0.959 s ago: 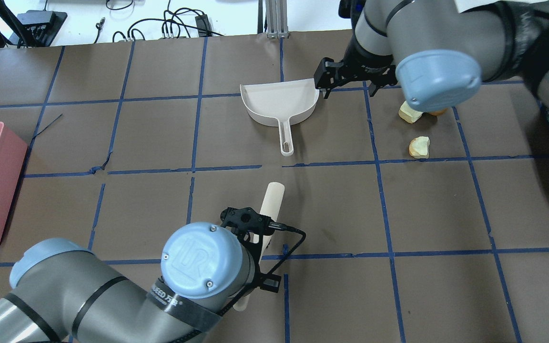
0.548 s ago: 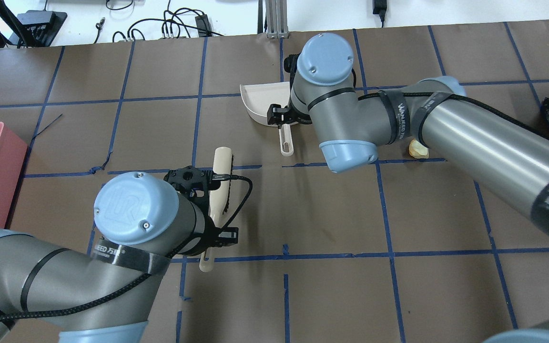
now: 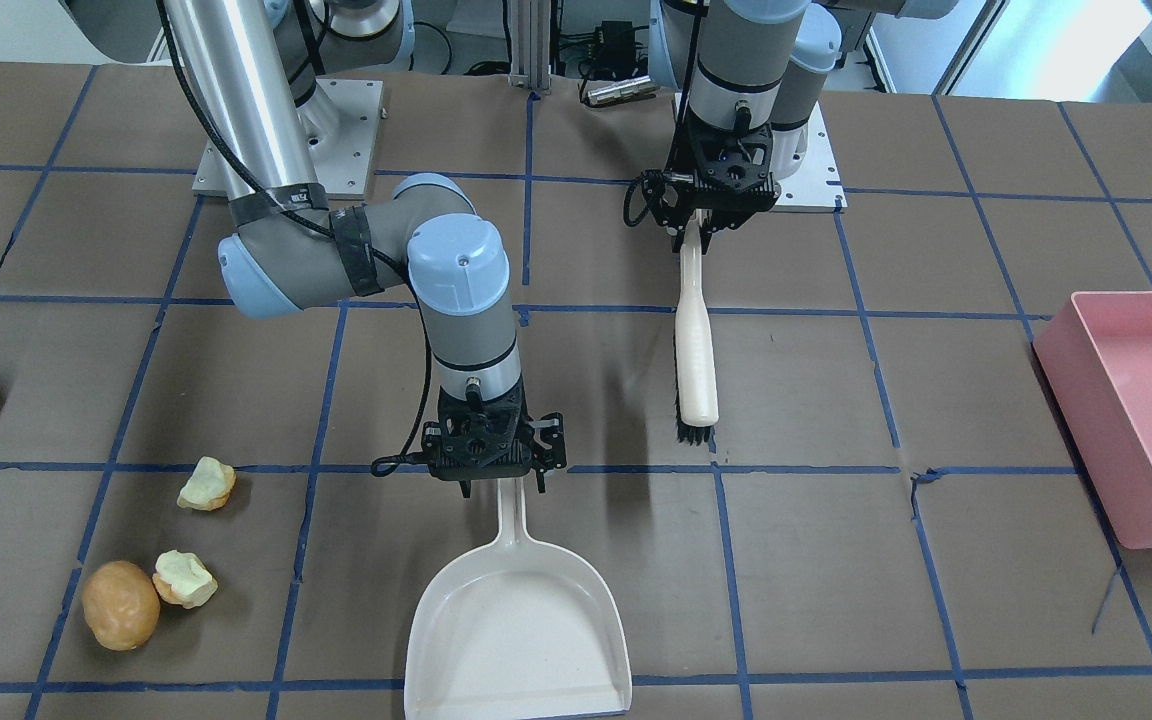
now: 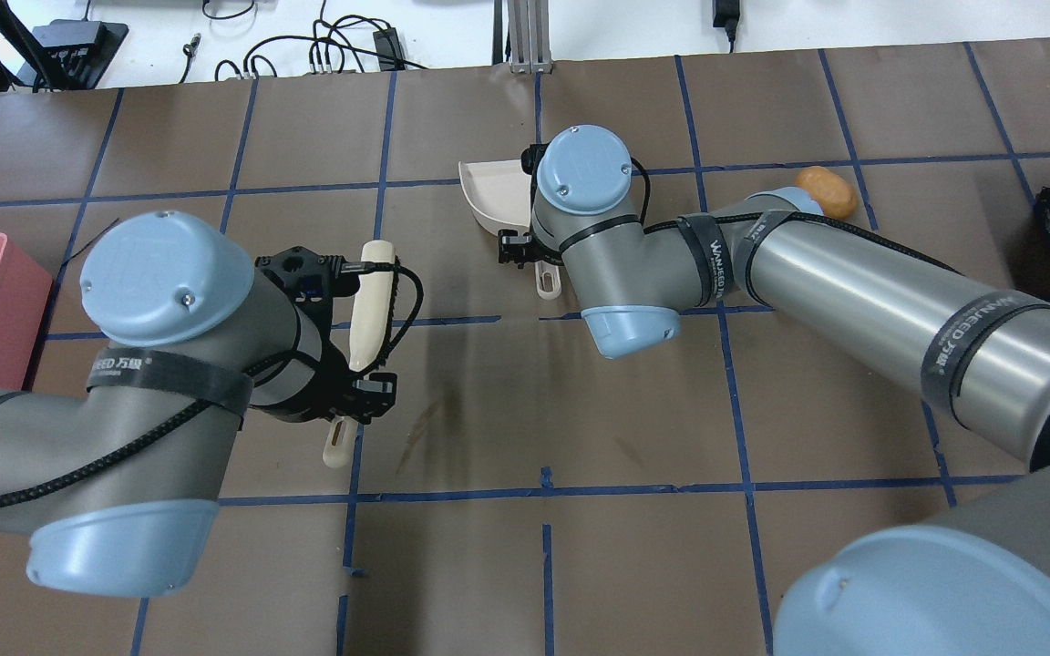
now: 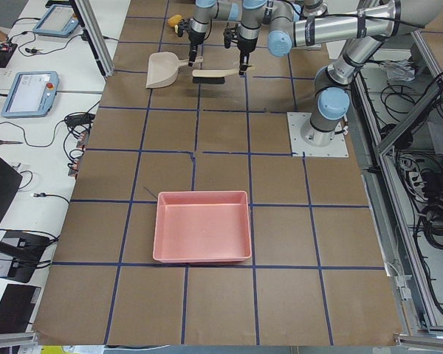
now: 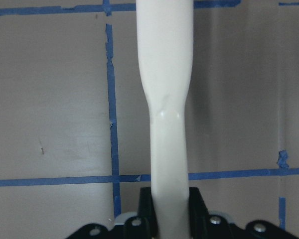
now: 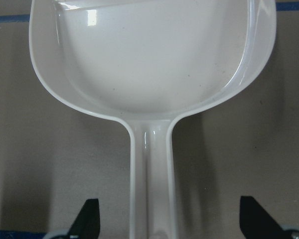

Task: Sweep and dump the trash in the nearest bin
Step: 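Grasp the dustpan handle with the right gripper and carry it beyond the bread, then move the brush in the left gripper over to the bread pieces, then sweep the bread pieces with the brush into the dustpan held by right gripper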

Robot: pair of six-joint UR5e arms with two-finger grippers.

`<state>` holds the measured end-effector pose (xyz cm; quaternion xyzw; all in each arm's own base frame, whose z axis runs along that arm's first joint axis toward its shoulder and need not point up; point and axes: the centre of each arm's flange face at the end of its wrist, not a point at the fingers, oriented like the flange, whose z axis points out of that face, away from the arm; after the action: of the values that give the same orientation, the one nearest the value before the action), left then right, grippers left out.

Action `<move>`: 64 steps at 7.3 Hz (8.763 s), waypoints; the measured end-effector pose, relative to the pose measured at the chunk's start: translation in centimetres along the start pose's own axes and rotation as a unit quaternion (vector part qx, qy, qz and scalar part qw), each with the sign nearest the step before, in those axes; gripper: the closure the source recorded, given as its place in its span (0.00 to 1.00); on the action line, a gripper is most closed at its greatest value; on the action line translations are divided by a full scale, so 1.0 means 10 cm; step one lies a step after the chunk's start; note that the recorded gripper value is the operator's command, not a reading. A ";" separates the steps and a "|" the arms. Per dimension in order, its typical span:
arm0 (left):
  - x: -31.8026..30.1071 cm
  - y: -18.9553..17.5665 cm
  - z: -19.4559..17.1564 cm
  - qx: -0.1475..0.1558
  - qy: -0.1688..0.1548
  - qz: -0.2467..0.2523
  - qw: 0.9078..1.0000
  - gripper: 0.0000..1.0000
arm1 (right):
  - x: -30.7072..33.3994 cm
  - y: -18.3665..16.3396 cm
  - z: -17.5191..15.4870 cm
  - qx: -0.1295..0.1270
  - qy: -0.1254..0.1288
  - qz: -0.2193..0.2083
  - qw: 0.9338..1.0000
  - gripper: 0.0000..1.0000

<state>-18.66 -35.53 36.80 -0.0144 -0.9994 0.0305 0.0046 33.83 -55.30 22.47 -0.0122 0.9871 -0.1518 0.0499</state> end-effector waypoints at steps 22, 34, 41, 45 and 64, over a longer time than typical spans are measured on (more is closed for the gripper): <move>2.36 -1.41 0.11 0.032 0.102 -0.114 0.988 0.91 | 6.50 -0.97 -1.51 -0.175 -0.075 -0.635 0.749 1.00; 4.24 -0.92 1.33 0.079 0.133 -0.038 0.987 0.91 | 6.20 -1.24 -0.76 -0.135 -0.086 -0.658 0.735 1.00; 4.61 -0.88 1.52 0.065 0.137 -0.210 0.966 0.91 | 6.17 -1.20 -0.73 -0.136 -0.093 -0.655 0.737 1.00; 4.75 -0.75 1.49 0.050 0.126 -0.246 0.960 0.91 | 6.15 -1.17 -0.70 -0.137 -0.095 -0.653 0.739 1.00; 5.31 -1.08 1.69 0.122 0.116 -0.139 0.976 0.92 | 5.98 -1.23 -0.63 -0.125 -0.101 -0.655 0.738 1.00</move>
<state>-72.20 -45.79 21.01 0.1214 -0.9732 0.1494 0.1260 -26.16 -67.51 26.51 -0.6773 0.7346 -0.0197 0.0353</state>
